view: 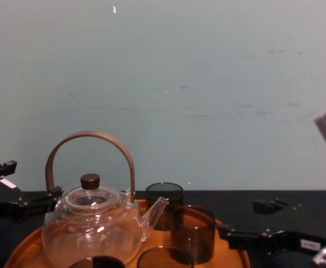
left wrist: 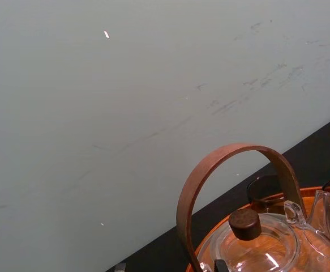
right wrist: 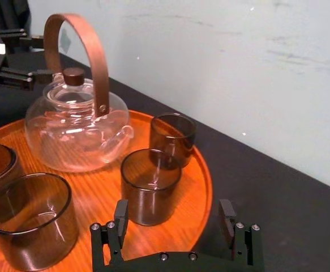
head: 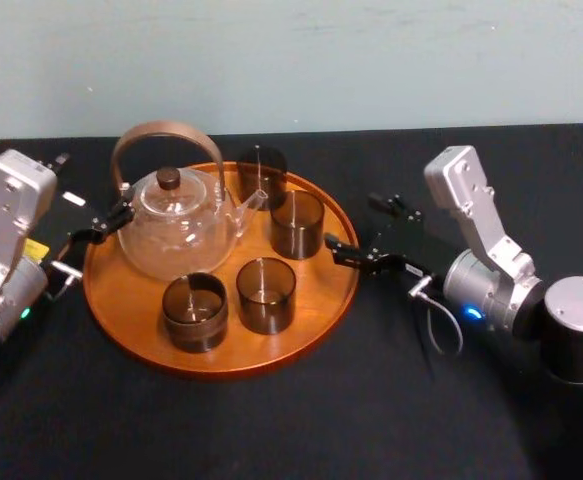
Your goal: Pick up the glass from the table and place it on the tray.
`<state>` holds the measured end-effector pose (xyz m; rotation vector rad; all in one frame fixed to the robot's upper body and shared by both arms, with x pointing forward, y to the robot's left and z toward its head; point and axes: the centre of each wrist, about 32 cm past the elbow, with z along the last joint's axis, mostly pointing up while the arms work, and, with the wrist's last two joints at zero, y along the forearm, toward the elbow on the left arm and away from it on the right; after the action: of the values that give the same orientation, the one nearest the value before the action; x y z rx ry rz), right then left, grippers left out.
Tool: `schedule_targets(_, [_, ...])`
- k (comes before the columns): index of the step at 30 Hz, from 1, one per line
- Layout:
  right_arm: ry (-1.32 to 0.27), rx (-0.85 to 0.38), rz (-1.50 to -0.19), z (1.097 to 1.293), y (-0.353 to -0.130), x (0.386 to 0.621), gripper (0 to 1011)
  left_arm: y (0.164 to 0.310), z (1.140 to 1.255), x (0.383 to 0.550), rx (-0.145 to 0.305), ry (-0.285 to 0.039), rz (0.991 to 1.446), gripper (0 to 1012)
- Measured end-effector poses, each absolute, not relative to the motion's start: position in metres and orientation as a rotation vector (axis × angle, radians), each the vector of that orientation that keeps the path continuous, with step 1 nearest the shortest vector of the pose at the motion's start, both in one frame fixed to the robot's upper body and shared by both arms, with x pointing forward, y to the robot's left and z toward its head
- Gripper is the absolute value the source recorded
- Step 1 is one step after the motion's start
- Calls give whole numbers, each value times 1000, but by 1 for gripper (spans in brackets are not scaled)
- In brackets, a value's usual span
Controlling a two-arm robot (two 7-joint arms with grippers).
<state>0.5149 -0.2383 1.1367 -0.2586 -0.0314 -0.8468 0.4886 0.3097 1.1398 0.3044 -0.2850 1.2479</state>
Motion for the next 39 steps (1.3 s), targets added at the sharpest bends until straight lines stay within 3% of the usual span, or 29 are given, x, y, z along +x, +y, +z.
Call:
schedule_targets(30, [-37, -244, -1194, 1144, -303, 502, 1002, 310, 1140, 489, 304, -285, 1248, 1009])
schedule_targets(39, [-35, -245, -1197, 1143, -303, 502, 1002, 310, 1140, 489, 304, -285, 1248, 1010])
